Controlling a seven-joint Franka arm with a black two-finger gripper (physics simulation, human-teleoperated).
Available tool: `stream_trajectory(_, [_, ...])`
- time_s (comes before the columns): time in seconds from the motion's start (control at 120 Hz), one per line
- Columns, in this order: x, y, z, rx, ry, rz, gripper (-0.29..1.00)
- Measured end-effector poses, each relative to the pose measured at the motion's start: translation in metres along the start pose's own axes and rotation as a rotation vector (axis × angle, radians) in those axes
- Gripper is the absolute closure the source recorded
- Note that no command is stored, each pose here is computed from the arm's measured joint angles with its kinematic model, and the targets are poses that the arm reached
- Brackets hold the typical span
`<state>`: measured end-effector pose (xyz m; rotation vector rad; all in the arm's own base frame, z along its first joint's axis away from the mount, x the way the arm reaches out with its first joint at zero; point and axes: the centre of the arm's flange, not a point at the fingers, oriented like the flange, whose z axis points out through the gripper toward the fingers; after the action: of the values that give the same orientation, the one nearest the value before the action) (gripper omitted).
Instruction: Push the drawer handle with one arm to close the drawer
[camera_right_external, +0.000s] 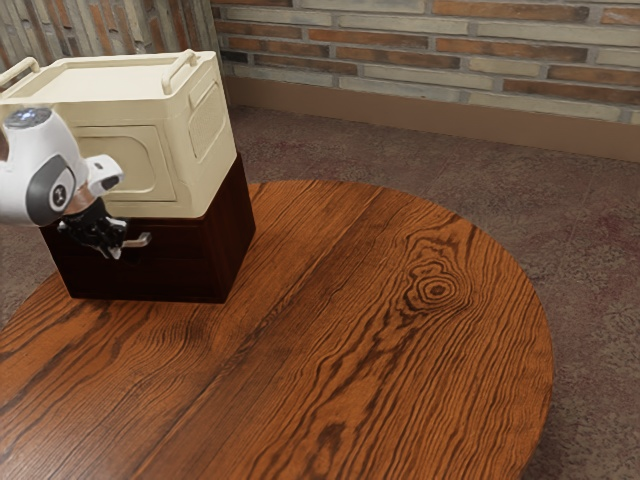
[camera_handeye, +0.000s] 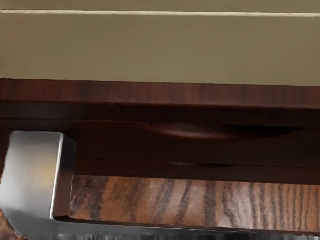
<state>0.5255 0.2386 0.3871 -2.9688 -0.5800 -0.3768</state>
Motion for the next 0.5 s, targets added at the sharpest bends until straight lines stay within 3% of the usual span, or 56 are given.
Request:
stream_trajectory(0.083, [-0.021,0.006,-0.007,0.000,-0.013,-0.014,0.71])
stream_trajectory(0.267, [-0.094,0.064,-0.022,-0.107,-0.185,-0.053,0.63])
stream_trajectory(0.408, [-0.035,0.177,-0.113,-0.264,-0.194,0.095,0.34])
stream_trajectory(0.5, [-0.001,0.229,-0.188,-0.304,-0.153,0.209,0.22])
